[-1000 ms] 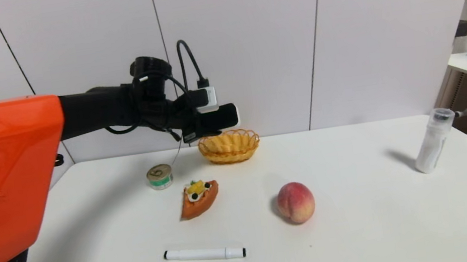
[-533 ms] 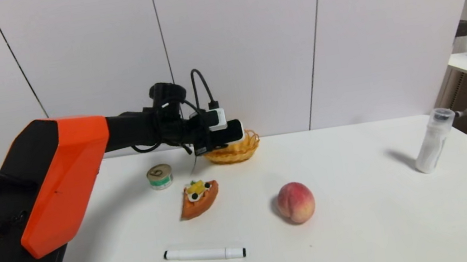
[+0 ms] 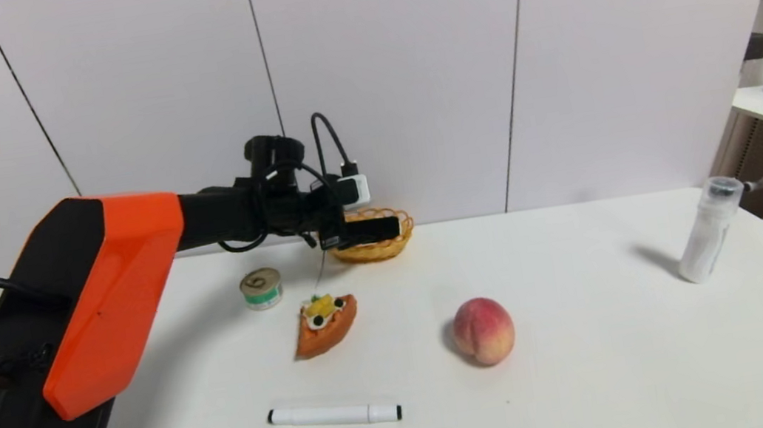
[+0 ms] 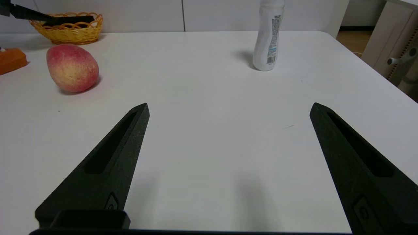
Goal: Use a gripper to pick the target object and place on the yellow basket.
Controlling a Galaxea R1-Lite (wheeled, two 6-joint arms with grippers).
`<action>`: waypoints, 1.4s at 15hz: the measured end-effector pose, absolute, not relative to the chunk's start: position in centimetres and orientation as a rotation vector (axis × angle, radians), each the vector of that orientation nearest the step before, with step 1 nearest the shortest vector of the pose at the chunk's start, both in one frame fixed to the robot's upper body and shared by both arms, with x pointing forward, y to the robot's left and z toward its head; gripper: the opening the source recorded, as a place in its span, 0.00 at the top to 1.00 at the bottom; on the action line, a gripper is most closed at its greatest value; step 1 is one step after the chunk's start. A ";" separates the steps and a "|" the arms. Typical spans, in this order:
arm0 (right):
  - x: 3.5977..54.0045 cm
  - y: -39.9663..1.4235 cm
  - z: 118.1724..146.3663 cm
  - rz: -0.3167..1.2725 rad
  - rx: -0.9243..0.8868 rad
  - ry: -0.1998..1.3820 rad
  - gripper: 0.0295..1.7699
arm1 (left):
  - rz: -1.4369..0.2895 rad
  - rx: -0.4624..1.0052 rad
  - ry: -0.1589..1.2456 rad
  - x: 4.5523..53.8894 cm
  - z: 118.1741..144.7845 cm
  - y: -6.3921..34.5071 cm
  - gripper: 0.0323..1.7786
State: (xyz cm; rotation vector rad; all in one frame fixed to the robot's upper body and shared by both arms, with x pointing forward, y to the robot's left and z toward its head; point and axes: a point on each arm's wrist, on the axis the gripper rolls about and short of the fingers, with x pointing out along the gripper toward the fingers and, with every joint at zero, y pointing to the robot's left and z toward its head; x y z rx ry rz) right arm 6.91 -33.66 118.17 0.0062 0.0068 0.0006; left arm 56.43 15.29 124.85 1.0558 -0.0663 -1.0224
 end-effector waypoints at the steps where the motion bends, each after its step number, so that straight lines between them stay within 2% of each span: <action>1: 6.9 -33.7 118.2 0.001 0.006 0.007 0.04 | -1.015 1.060 -0.082 56.2 125.6 15.4 0.16; 4: 6.9 -33.7 118.2 0.001 0.006 0.006 0.04 | -0.940 1.077 -0.138 54.4 130.6 16.1 0.12; 6: 6.9 -33.7 118.2 0.001 0.006 0.007 0.04 | -0.831 1.044 -0.161 52.1 135.8 17.2 0.10; 9: 6.9 -33.7 118.2 0.001 0.006 0.006 0.04 | -0.596 0.895 -0.126 47.3 142.6 19.4 0.08; 11: 6.9 -33.7 118.2 0.001 0.006 0.007 0.04 | -0.415 0.740 -0.052 43.4 145.4 21.3 0.07; 13: 6.9 -33.7 118.2 0.001 0.006 0.006 0.04 | -0.273 0.573 0.039 39.3 145.9 23.5 0.07; 15: 6.9 -33.7 118.2 0.001 0.006 0.007 0.04 | -0.185 0.456 0.110 35.5 144.7 26.2 0.06; 17: 6.9 -33.7 118.2 0.001 0.006 0.007 0.04 | -0.130 0.403 0.159 31.8 142.4 28.7 0.06; 21: 6.9 -33.7 118.2 0.001 0.006 0.006 0.04 | -0.031 0.327 0.204 23.2 135.9 32.1 0.05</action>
